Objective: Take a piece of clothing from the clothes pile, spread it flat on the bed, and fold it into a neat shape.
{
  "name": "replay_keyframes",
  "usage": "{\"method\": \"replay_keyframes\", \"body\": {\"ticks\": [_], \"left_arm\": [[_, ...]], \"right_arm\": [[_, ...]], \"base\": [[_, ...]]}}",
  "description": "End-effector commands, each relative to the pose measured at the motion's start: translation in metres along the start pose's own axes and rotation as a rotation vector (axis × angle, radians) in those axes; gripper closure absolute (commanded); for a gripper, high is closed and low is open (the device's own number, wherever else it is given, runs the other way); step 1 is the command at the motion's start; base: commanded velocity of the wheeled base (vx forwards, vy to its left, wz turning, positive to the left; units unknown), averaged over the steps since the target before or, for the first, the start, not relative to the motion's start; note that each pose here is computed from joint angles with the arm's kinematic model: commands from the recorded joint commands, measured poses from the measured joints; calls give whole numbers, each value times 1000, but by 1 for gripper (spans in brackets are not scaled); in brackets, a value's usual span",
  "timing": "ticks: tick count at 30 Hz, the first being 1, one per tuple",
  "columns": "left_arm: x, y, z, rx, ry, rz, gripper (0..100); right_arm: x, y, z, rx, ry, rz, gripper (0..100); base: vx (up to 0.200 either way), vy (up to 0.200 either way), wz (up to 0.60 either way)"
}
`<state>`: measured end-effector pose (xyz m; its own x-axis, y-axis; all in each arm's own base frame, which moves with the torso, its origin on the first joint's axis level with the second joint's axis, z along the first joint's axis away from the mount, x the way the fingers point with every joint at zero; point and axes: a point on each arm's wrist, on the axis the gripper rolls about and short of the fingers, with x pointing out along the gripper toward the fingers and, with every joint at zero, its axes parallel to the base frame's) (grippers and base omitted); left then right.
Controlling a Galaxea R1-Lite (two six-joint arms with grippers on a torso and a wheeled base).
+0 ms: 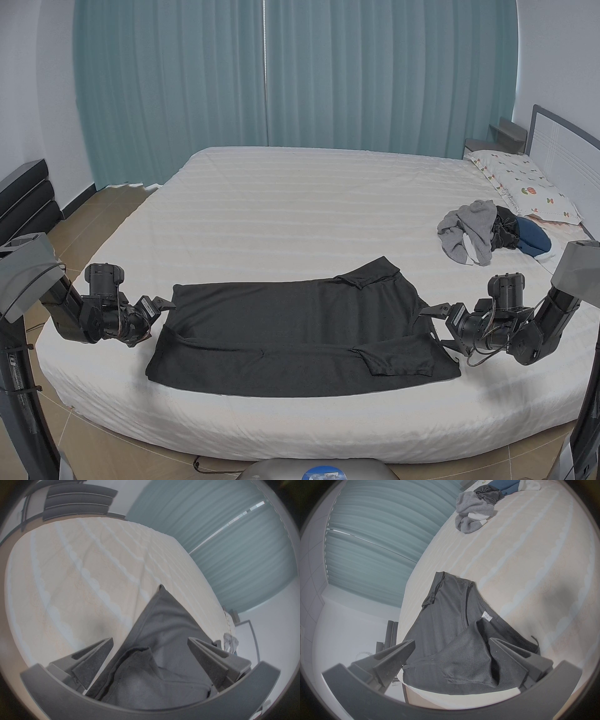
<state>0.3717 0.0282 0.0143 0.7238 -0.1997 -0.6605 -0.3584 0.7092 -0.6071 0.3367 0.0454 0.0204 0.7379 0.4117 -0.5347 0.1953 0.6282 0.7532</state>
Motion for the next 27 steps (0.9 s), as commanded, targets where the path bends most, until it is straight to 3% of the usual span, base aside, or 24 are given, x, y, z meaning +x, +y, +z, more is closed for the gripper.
{"method": "replay_keyframes", "body": {"ticks": [1, 4, 5, 19, 27], "left_arm": [[5, 0, -6, 7, 21, 7, 0], [6, -1, -8, 12, 17, 14, 0], [7, -2, -9, 15, 13, 19, 100], [10, 4, -11, 3, -55, 112, 100], [12, 4, -11, -19, -57, 113, 100]], "right_arm": [[1, 1, 0, -4, 0, 1, 0], [1, 1, -1, -5, 1, 2, 0], [1, 0, -1, -4, 3, 0, 0], [8, -7, -3, -45, -14, -3, 0], [12, -11, -3, -114, -10, -11, 0]], "base": [[0, 0, 0], [0, 0, 0], [0, 0, 0], [0, 0, 0], [0, 0, 0]]}}
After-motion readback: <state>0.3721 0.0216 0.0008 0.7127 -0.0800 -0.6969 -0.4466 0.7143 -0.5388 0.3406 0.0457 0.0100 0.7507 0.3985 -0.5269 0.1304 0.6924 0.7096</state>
